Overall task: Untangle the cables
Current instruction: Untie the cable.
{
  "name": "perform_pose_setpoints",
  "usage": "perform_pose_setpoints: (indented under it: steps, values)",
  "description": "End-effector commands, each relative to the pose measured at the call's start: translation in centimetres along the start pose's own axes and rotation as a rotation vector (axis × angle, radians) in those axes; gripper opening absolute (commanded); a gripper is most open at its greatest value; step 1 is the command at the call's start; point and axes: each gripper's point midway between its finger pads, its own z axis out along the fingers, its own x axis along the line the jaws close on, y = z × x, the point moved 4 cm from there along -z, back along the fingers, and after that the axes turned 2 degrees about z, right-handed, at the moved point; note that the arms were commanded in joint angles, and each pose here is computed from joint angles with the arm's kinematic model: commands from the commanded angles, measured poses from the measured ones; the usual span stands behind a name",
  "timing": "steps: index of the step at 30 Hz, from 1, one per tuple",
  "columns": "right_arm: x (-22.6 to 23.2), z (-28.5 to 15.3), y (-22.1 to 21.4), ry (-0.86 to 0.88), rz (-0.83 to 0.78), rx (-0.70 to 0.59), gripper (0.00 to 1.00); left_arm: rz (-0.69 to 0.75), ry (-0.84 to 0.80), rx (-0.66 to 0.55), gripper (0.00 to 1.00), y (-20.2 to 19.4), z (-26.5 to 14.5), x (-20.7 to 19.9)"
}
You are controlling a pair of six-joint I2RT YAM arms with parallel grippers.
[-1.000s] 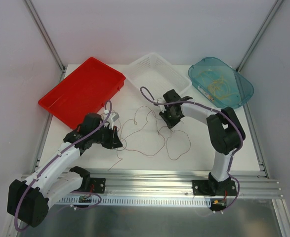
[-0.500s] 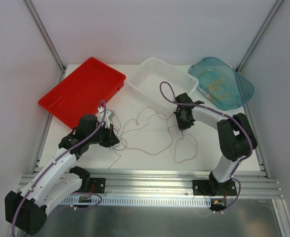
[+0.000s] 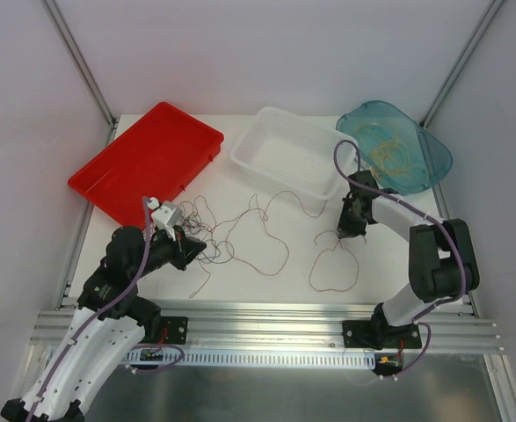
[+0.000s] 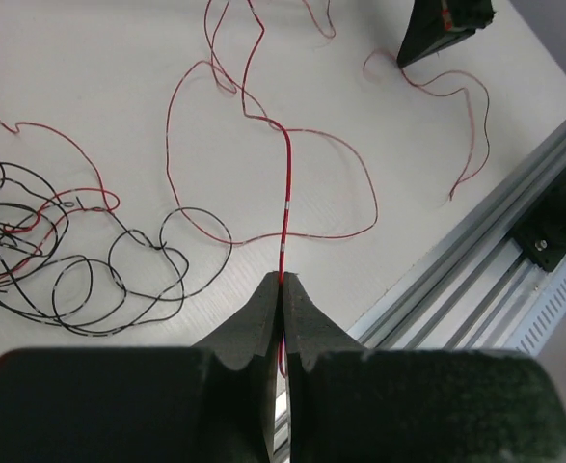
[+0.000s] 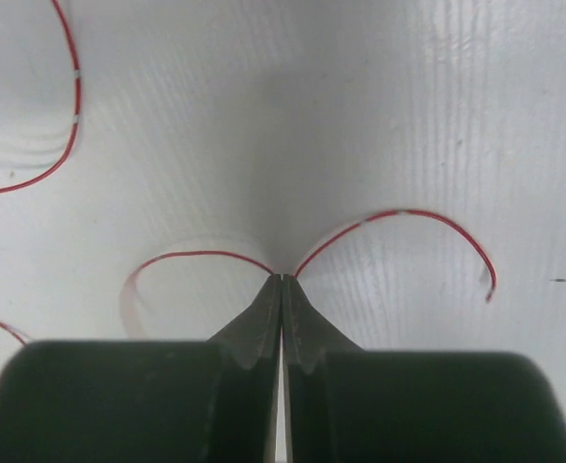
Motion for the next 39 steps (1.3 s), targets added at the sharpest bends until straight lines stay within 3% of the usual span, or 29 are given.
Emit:
perform_pose_setpoints:
  steps: [1, 3, 6, 9, 12, 15, 16, 17, 21, 26, 35, 39]
  values:
    - [1.7, -1.8, 0.6, 0.120, 0.046, -0.050, 0.01, -0.005, 0.018, -0.057, 0.00, 0.1, -0.1, 0.1]
    - [2.2, -3.2, 1.1, 0.161, 0.041, -0.094, 0.01, -0.071, 0.036, -0.023, 0.14, -0.5, 0.4, 0.4]
    - [2.6, -5.3, 1.9, 0.200, 0.013, -0.157, 0.01, -0.153, 0.077, 0.045, 0.15, -1.4, 1.4, 1.1]
    - [2.7, -8.0, 2.2, 0.219, -0.022, -0.198, 0.01, -0.234, 0.160, 0.188, 0.16, -3.1, 3.3, 2.6]
    - [2.5, -10.1, 2.4, 0.223, -0.065, -0.234, 0.01, -0.264, 0.174, 0.251, 0.25, -3.2, 4.3, 2.9]
    - [1.5, -11.2, 2.4, 0.158, -0.084, -0.246, 0.01, -0.274, 0.162, 0.304, 0.47, -3.0, 5.2, 3.0]
    - [0.9, -11.3, 1.8, 0.131, -0.082, -0.225, 0.05, -0.269, 0.157, 0.308, 0.55, -2.5, 5.5, 3.0]
    - [0.6, -11.2, 1.5, 0.116, -0.076, -0.219, 0.24, -0.251, 0.151, 0.307, 0.67, -2.2, 5.6, 3.0]
    - [-0.3, -9.7, -0.5, 0.102, -0.030, -0.183, 0.55, -0.184, 0.138, 0.284, 0.88, -0.4, 5.9, 3.0]
    - [-0.9, -7.0, -2.8, 0.086, 0.063, -0.130, 0.66, -0.081, 0.155, 0.263, 0.94, 1.5, 6.4, 3.7]
    - [-0.1, -3.4, -3.5, -0.022, 0.071, -0.085, 0.66, 0.045, 0.185, 0.259, 0.95, 3.6, 7.4, 4.8]
    - [-0.3, -2.1, -4.0, -0.068, 0.079, -0.054, 0.61, 0.073, 0.221, 0.265, 0.95, 3.5, 7.6, 5.6]
